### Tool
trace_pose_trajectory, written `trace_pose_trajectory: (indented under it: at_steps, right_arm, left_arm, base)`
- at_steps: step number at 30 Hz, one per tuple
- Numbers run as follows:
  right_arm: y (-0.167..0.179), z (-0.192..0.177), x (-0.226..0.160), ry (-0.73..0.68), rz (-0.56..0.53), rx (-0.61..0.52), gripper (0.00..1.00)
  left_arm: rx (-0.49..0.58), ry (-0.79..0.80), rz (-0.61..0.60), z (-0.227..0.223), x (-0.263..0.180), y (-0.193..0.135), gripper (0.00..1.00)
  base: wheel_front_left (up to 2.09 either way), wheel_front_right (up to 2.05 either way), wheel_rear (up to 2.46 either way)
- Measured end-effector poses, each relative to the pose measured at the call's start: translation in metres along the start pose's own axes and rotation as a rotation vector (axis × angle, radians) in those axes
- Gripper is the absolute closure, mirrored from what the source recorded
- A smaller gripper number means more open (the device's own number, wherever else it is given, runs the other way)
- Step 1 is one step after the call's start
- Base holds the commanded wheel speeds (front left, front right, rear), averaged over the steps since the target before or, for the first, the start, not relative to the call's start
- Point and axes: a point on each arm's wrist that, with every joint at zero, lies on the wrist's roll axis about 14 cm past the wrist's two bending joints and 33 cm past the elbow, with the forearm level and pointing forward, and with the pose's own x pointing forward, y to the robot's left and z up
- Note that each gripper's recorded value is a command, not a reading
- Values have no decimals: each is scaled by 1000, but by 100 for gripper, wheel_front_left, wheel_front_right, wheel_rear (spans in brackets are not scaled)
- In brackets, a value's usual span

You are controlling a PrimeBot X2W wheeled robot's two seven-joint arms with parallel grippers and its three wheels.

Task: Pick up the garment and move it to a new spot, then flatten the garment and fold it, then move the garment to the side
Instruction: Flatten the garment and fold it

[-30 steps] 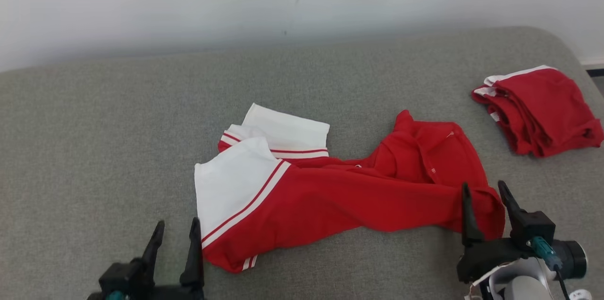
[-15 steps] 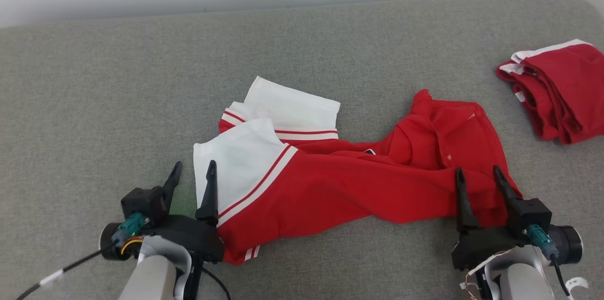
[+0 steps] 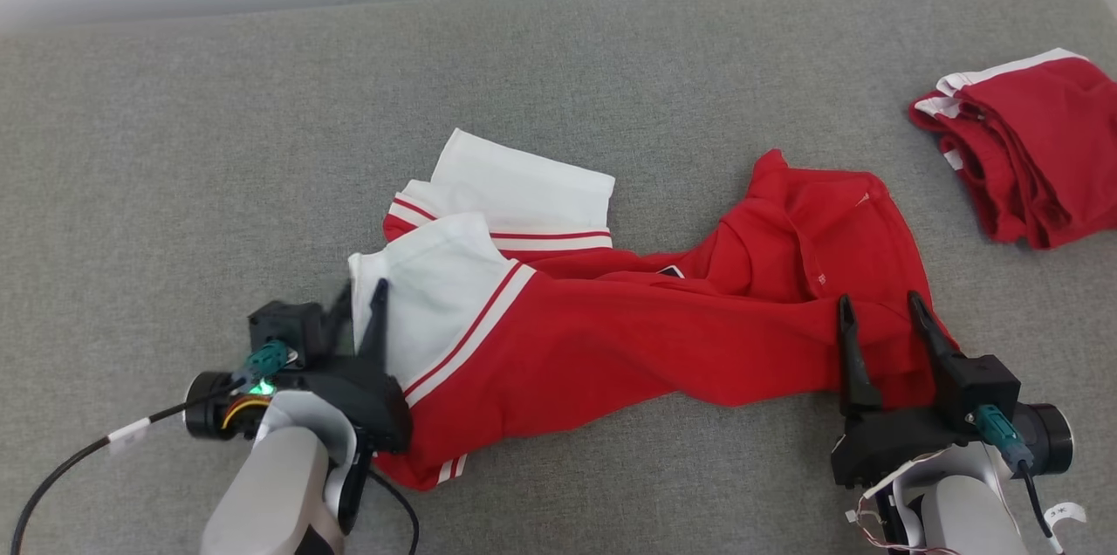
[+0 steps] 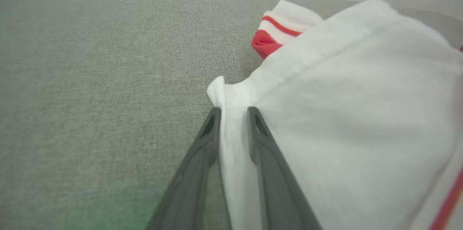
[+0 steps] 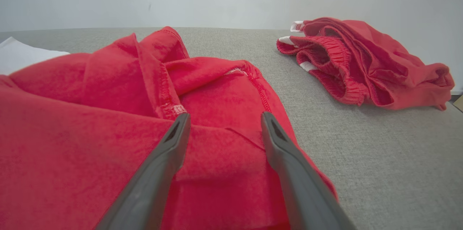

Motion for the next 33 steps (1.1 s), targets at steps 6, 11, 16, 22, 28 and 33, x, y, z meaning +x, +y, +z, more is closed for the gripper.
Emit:
trace_pose_trajectory:
  at_steps: [6, 11, 16, 22, 28, 33]
  right_arm:
    - [-2, 2, 1, -8, -7, 4, 0]
    - [-3, 8, 2, -26, -13, 21, 0]
    - [-2, 9, 0, -29, -14, 42, 0]
    - [11, 7, -7, -19, 22, 58, 0]
    - [27, 12, -13, -29, 67, 62, 0]
    - [36, 13, -21, -30, 90, 62, 0]
  left_arm:
    - [85, -108, -54, 39, 8, -7, 100]
    - [187, -369, -93, 132, 7, -14, 100]
    - [266, -633, -175, 209, -29, -48, 100]
    - [271, -642, -195, 187, -78, -55, 100]
    - [230, -495, -188, 119, -127, -45, 100]
    - [148, -364, -103, 65, -161, -22, 100]
  base:
    - [0, 0, 0]
    - [0, 0, 0]
    - [0, 0, 0]
    - [0, 0, 0]
    - [0, 0, 0]
    - [0, 0, 0]
